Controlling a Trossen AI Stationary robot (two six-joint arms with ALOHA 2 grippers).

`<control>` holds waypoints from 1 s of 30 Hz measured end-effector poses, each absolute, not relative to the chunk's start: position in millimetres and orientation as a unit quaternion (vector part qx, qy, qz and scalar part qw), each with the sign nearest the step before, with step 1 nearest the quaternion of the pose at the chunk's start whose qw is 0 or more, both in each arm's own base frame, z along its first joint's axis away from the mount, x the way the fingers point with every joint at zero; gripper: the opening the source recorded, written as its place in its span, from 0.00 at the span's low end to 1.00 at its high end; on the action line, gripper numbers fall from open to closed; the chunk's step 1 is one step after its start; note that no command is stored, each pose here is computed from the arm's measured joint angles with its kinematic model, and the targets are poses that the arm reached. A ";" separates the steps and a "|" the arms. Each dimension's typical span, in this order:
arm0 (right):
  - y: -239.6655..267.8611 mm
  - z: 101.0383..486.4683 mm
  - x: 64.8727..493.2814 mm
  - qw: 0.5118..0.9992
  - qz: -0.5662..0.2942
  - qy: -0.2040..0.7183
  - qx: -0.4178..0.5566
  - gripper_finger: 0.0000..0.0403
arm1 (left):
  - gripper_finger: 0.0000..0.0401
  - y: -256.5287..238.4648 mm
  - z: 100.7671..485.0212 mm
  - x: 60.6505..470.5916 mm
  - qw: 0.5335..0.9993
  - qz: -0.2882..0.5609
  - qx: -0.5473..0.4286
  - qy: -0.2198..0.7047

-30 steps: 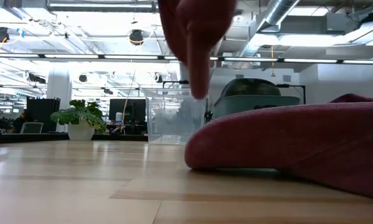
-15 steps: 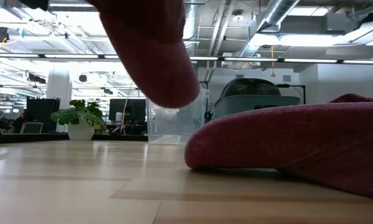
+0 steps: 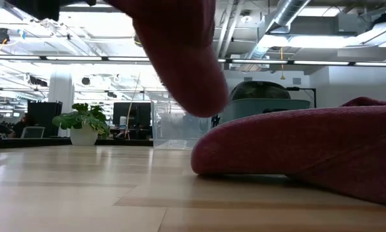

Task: Pick & Place hat
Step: Put the left red cap into the transparent bin

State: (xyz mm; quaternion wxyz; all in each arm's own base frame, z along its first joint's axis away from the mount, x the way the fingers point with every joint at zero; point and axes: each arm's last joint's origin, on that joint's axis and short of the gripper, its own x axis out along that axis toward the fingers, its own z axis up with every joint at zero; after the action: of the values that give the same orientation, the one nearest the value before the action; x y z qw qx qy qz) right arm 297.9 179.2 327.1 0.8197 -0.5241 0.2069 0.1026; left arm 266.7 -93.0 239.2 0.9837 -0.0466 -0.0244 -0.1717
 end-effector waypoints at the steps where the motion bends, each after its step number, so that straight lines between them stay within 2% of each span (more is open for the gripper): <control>1: 179.2 327.1 297.9 0.812 0.106 0.205 -0.536 0.37 | 0.02 -93.4 238.0 268.3 0.984 -0.172 -0.047 -0.029; 11: 177.3 325.9 298.1 0.760 0.119 0.204 -0.606 0.37 | 0.02 -89.4 222.3 294.2 0.986 -0.153 -0.050 -0.051; 19: 167.1 323.0 301.7 0.743 0.118 0.225 -0.619 0.37 | 0.02 -91.9 228.4 326.6 0.977 -0.200 -0.045 -0.061; 30: 168.1 322.1 300.6 0.717 0.133 0.221 -0.648 0.37 | 0.02 -80.0 229.2 333.0 0.980 -0.182 -0.045 -0.061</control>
State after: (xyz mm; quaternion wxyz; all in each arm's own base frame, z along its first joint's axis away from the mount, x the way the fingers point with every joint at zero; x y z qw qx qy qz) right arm 300.6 168.1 322.1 0.7169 -0.6477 0.2211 0.1329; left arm 333.0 -80.0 229.2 0.9804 -0.0454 -0.0608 -0.1818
